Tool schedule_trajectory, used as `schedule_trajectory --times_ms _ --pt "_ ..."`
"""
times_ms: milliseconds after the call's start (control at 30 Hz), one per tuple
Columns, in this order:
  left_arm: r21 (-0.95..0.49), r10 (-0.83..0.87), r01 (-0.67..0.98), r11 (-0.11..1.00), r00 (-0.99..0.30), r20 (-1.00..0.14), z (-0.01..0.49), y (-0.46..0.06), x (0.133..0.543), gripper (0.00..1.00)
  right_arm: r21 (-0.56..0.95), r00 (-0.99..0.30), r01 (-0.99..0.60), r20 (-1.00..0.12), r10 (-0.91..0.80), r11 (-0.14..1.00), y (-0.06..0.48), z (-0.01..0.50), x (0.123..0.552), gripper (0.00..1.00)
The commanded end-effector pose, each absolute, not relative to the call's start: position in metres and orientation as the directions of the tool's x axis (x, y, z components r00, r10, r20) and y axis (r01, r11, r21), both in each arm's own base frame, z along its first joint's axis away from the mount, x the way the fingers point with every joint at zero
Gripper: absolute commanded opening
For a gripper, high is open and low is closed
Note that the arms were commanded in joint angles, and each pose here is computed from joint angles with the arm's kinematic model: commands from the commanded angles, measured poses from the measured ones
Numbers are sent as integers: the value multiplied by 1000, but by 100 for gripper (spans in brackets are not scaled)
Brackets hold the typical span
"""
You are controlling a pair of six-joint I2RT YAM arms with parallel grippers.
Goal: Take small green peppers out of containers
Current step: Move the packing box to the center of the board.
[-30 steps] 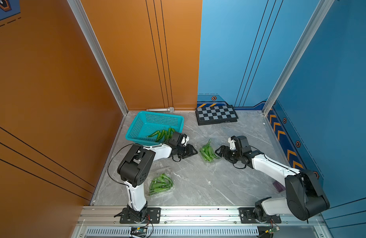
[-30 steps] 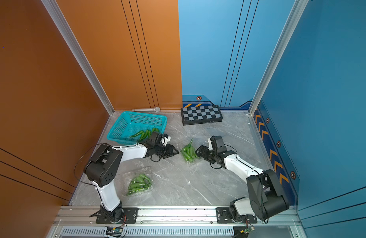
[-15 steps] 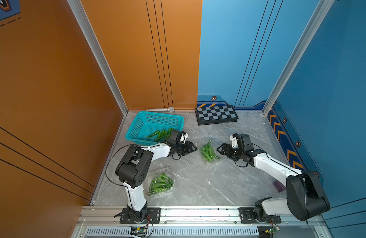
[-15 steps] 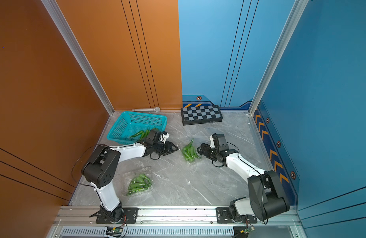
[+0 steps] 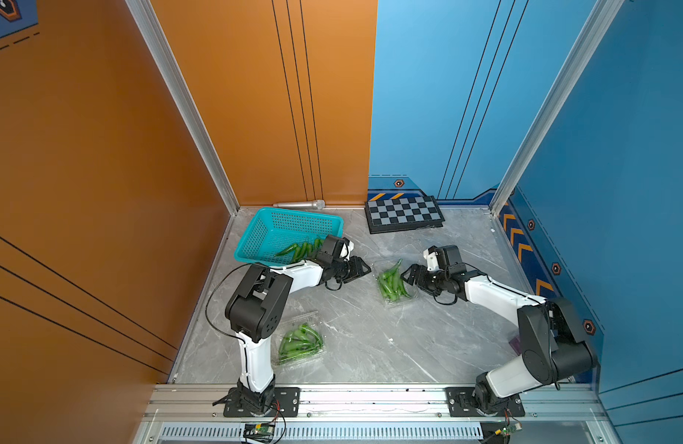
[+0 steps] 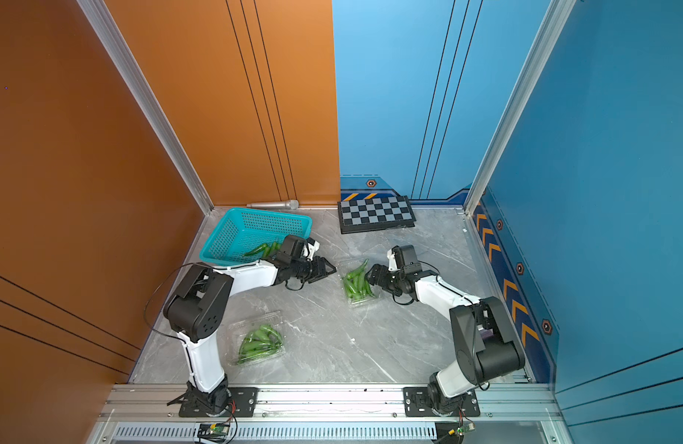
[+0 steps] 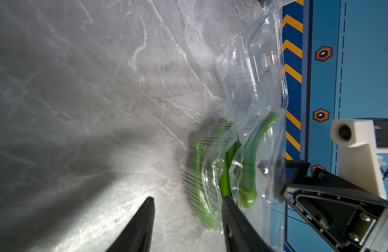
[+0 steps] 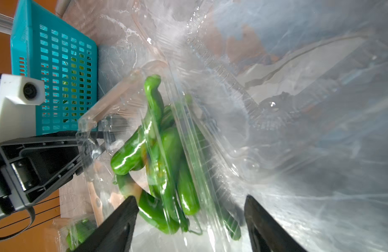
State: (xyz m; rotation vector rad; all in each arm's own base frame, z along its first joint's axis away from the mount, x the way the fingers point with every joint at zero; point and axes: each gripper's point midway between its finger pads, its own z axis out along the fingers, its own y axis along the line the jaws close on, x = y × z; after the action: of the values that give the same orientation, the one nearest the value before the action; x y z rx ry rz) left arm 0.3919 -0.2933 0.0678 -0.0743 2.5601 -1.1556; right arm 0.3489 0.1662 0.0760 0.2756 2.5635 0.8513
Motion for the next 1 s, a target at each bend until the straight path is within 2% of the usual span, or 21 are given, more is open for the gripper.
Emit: schedule_trajectory --times_ms 0,633,967 --pt "-735 -177 92 671 -944 -280 65 -302 396 52 630 -883 14 -356 305 776 172 85 359 79" --pt "-776 -174 147 613 -933 -314 79 -321 403 52 651 -908 -47 -344 239 757 187 85 356 78" --pt "-800 -150 160 578 -943 -297 73 -339 402 52 661 -923 -95 -339 183 744 203 86 356 78"
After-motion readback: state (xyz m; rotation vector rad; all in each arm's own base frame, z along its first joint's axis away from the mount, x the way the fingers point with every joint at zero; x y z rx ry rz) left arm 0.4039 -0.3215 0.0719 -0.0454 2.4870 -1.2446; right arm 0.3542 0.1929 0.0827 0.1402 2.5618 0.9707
